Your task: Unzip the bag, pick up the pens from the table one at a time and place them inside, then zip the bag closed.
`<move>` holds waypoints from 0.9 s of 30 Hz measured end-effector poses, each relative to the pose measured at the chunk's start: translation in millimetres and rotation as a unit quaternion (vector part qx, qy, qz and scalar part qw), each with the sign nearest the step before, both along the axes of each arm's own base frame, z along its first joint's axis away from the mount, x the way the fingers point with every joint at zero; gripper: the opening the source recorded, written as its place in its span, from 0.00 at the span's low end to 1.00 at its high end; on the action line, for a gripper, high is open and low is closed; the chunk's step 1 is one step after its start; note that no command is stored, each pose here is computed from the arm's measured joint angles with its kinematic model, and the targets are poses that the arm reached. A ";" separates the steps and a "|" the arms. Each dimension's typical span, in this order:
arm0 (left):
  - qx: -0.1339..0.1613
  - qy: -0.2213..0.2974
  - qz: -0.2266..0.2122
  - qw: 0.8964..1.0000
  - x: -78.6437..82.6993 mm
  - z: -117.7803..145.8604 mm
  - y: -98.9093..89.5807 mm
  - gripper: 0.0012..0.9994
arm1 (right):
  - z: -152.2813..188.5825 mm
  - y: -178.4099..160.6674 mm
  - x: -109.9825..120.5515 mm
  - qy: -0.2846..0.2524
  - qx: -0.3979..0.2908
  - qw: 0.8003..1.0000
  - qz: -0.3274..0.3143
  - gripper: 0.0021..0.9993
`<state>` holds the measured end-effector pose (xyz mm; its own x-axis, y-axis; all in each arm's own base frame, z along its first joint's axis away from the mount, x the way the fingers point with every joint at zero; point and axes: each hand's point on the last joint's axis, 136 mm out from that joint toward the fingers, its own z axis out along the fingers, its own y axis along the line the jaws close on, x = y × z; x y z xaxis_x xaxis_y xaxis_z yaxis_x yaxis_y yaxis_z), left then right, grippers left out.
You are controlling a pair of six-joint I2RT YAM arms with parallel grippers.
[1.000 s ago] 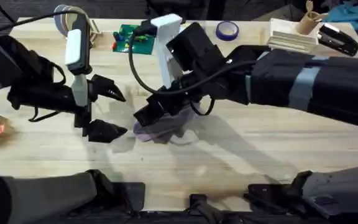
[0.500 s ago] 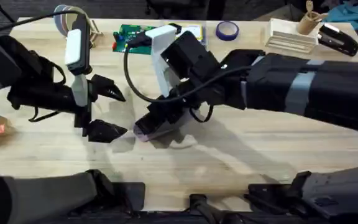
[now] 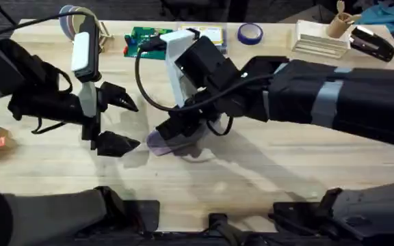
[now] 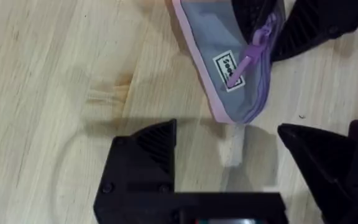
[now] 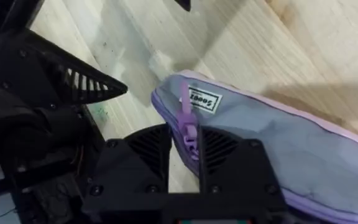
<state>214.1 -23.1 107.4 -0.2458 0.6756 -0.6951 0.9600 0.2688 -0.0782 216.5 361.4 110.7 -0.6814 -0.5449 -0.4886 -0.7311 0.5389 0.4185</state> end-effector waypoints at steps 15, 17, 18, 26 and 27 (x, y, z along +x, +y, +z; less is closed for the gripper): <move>0.000 0.000 0.000 1.000 -0.1 -0.1 0.0 0.99 | 3.9 0.5 1.7 -0.002 -0.002 1.000 -0.002 0.12; 0.000 0.000 0.000 1.000 0.0 0.0 0.0 0.99 | 4.6 0.3 2.6 -0.002 -0.002 1.000 -0.003 0.11; 0.000 0.000 0.000 1.000 -0.1 -0.1 0.0 0.99 | 5.3 0.1 3.8 -0.003 -0.001 1.000 -0.004 0.10; 0.000 0.000 0.000 1.000 0.0 -0.1 0.0 0.99 | 8.0 -8.5 18.5 0.006 0.006 1.000 -0.026 0.09; 0.000 0.000 0.000 1.000 0.0 0.0 0.0 0.99 | 8.1 -10.8 22.0 0.009 0.007 0.999 -0.034 0.09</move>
<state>214.1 -23.1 107.4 -0.2452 0.6758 -0.6951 0.9601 0.2686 -0.0774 238.6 350.7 118.8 -0.7252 -0.4901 -0.4836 -0.6854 0.5808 0.4393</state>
